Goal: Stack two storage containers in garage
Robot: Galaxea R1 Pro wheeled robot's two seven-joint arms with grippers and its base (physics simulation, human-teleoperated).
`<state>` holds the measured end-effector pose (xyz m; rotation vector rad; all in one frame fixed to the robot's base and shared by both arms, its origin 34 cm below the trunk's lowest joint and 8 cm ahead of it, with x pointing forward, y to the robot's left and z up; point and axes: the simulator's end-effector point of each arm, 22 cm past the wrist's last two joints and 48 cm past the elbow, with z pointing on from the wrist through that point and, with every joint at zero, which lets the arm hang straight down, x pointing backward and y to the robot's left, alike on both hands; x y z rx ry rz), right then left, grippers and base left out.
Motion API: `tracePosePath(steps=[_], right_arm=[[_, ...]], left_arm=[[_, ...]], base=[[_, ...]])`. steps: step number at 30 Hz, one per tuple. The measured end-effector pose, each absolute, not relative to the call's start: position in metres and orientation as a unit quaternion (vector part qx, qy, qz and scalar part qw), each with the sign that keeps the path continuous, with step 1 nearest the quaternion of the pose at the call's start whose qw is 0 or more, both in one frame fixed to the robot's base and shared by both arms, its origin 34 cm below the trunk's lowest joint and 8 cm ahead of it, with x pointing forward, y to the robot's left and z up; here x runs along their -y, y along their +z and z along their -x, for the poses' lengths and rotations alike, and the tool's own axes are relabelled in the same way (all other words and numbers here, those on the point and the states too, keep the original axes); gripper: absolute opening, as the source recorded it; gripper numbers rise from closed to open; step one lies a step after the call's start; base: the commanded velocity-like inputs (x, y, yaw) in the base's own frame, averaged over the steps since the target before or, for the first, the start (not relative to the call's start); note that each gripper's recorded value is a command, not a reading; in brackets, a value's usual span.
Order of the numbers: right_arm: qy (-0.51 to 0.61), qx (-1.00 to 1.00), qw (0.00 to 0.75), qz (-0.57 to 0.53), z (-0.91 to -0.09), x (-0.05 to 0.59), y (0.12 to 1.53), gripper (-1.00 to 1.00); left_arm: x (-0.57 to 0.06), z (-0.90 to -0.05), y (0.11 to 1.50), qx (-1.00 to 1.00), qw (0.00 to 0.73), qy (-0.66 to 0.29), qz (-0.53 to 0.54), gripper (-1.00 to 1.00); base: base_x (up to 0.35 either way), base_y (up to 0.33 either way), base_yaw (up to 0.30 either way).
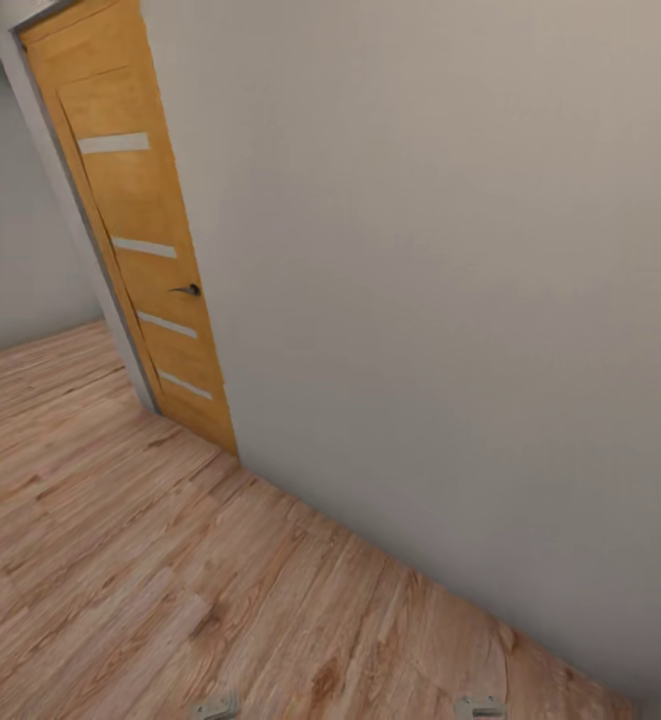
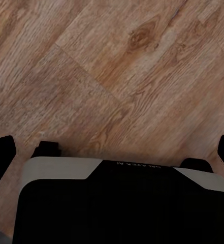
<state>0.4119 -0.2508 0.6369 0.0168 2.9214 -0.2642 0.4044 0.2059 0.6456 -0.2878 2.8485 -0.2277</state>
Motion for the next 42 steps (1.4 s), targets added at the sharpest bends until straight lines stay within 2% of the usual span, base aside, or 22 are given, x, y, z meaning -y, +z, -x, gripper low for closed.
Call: tracePosePath(steps=[22, 42], right_arm=[[-0.090, -0.990, 0.110, -0.007, -0.4161, 0.2519, 0.6406, 1.00], [-0.090, -0.989, 0.115, -0.007, -0.4197, 0.2519, 0.6435, 1.00]], left_arm=[[-0.2057, -0.4085, 0.6492, -0.982, 0.140, -0.079, 0.099, 1.00], [-0.2059, -0.4117, 0.6519, -0.981, 0.145, -0.080, 0.098, 1.00]], base=[[0.319, 0.182, 0.281], [0.320, 0.016, 0.281]])
